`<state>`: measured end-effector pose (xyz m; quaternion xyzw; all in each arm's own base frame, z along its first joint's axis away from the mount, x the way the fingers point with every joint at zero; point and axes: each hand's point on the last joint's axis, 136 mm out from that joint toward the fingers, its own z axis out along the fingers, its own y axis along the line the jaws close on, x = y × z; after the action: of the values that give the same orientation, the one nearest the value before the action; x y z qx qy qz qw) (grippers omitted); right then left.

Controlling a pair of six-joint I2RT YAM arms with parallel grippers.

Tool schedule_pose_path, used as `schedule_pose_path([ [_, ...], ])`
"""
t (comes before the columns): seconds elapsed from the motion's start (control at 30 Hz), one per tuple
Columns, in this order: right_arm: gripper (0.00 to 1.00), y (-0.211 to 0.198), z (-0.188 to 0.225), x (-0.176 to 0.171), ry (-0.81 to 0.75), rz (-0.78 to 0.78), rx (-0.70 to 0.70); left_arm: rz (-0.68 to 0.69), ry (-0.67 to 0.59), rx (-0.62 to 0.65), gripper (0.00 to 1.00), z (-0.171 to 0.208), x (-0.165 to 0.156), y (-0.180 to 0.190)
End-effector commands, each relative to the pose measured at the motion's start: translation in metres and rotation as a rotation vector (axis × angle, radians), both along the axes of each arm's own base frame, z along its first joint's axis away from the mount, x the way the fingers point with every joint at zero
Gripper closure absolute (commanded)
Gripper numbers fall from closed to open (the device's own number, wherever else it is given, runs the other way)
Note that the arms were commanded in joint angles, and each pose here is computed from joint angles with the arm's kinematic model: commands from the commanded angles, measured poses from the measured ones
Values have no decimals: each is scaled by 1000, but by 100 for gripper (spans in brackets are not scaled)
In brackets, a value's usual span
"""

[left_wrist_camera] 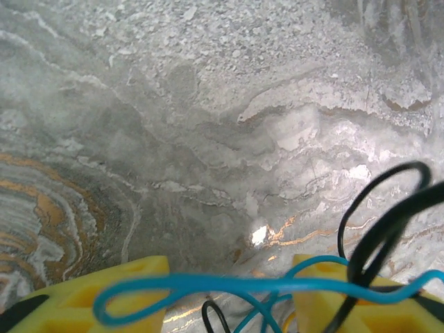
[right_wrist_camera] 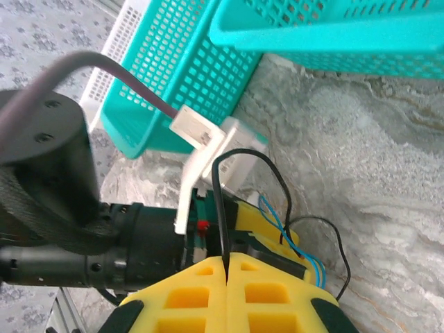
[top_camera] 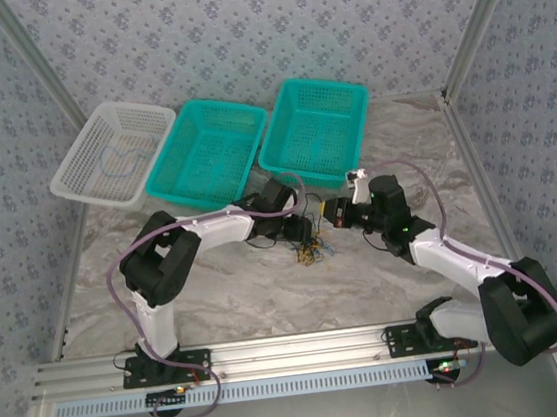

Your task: Untangle the cables

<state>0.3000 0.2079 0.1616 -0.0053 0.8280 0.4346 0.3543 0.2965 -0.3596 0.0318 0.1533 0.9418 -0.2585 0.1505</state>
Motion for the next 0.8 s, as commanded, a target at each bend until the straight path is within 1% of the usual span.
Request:
schedule_pose_path([
  [0.0,100,-3,28,9,-58,-36,32,-55,54,14,60,-19,-14,-3],
  [0.17,100,-8,34,11,-65,-71,49,-78,22,-44,85,-9,-17,-7],
  [0.23,100,-13,40,13,-79,-97,58,-70,15,-34,96,-11,-17,-3],
  [0.27,100,-17,44,14,-92,-113,63,-57,12,-21,100,-12,-16,0],
  [0.37,100,-35,54,17,-108,-173,66,-8,9,-1,100,-15,-12,11],
  [0.47,100,-59,59,18,-108,-236,42,65,-2,-2,100,-15,-6,29],
  [0.6,100,-89,60,18,-86,-307,20,159,-11,-34,100,-14,0,53],
  [0.77,100,-113,56,20,-60,-381,39,212,-30,-35,100,-11,1,72],
])
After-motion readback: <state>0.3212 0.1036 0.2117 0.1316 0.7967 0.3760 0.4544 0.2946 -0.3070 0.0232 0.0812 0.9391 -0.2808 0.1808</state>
